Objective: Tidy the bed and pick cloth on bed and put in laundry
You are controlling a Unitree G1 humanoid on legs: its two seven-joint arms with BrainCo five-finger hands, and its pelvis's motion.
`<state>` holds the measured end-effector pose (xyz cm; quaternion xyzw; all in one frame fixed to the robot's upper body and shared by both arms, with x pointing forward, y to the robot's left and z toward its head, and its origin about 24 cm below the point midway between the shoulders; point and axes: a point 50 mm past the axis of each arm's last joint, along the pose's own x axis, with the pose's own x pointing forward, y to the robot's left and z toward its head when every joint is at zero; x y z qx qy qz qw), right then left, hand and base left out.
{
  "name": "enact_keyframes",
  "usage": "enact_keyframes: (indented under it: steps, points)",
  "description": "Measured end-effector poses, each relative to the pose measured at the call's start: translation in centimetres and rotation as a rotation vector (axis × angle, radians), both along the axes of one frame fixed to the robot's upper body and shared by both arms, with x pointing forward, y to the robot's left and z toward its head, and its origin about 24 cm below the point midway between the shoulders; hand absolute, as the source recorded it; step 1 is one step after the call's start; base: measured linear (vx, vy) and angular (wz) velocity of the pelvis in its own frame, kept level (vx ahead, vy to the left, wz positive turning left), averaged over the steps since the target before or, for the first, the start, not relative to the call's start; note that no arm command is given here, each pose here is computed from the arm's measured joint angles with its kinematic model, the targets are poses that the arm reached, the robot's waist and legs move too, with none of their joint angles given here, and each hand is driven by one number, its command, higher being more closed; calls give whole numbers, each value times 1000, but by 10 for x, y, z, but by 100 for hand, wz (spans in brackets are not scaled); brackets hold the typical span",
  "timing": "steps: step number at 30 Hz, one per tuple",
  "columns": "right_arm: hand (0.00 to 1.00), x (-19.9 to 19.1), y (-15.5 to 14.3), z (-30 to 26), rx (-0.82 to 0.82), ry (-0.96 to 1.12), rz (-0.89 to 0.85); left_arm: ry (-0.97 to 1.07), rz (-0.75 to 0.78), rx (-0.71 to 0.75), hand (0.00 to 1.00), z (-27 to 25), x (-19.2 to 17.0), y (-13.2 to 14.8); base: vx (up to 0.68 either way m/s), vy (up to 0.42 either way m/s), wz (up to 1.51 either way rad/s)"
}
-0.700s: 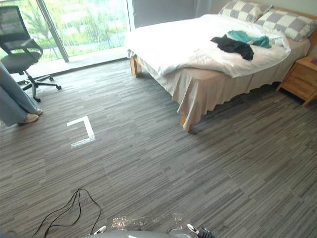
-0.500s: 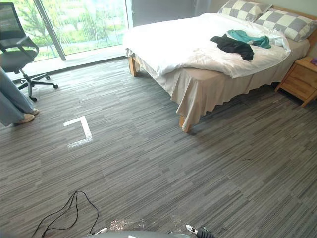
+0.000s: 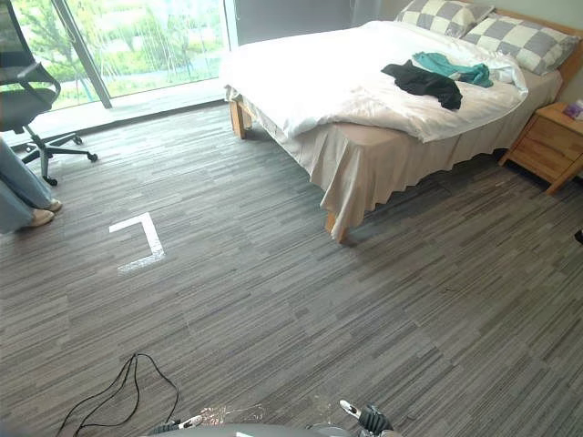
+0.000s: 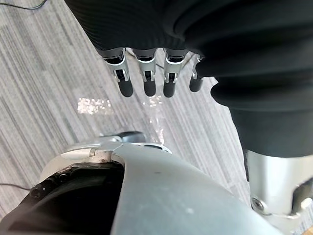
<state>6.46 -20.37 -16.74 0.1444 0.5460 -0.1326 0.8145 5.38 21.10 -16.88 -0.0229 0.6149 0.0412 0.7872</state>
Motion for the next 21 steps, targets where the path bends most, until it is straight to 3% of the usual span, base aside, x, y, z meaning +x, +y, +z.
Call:
enact_keyframes:
  steps: [11, 16, 21]
  points:
    - [0, 11, 2, 2, 7, -48, -124, -10, -77, 31, 0, 3, 14, 9, -9, -14, -28]
    - [0, 9, -8, 3, 15, -62, -254, -42, -136, 8, 0, 4, 34, -4, 125, -132, -63]
    - [0, -17, 4, -2, 37, 1, -275, -32, -113, 35, 0, 5, 28, 11, 330, -253, -42]
